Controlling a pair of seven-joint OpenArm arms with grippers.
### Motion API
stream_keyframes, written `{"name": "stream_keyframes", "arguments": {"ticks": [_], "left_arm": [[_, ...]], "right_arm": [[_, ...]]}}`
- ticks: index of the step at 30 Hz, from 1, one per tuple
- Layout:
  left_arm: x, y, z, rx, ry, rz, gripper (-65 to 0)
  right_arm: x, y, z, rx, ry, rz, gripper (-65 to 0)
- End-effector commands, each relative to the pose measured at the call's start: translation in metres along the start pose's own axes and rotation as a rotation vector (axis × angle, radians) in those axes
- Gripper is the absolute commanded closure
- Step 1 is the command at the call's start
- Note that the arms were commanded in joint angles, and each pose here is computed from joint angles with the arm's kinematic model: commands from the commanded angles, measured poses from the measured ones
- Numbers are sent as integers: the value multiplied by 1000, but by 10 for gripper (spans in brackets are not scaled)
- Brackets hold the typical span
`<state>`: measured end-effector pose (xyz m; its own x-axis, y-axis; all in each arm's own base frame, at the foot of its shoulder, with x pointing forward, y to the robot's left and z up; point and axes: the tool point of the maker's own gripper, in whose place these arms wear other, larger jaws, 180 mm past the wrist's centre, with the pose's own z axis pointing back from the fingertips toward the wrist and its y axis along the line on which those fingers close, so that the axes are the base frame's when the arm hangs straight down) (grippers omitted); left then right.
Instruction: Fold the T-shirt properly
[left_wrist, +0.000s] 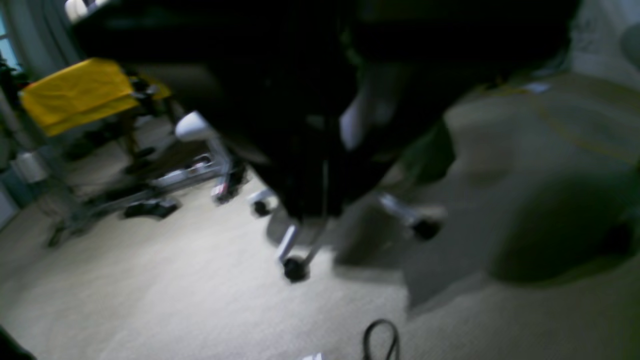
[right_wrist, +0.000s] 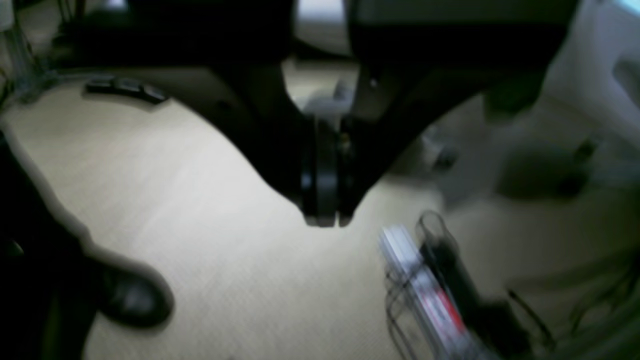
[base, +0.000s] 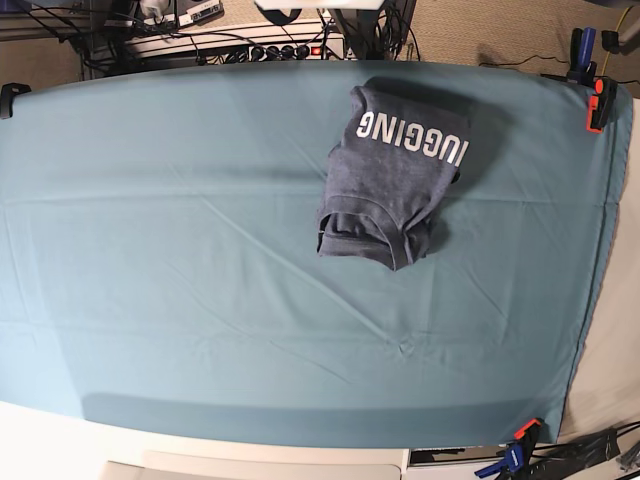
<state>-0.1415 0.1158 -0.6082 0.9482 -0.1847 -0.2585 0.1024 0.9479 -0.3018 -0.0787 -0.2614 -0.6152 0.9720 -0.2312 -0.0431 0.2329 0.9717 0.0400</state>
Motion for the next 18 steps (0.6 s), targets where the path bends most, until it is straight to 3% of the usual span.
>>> {"name": "stream_keyframes", "arguments": {"ticks": [1,4,9,14,18], "left_arm": [[5,-6,-5,-10,-1,1,0],[39,-6,-14,22,-30,24,0],[100,-5,-13,72,-117,48,0],[140,-9,-8,107,-186,66,0],[151,-21,-9,88,-198,64,0]], "right_arm": [[-1,-3,-3,-41,-10,15,0],[18,19,-18,-88,-88,44,0],[40,41,-27,-68,-116,90,0],[40,48,-28,-41,-82,-38,0],[36,60,-31,-22,-70,-47,0]]}}
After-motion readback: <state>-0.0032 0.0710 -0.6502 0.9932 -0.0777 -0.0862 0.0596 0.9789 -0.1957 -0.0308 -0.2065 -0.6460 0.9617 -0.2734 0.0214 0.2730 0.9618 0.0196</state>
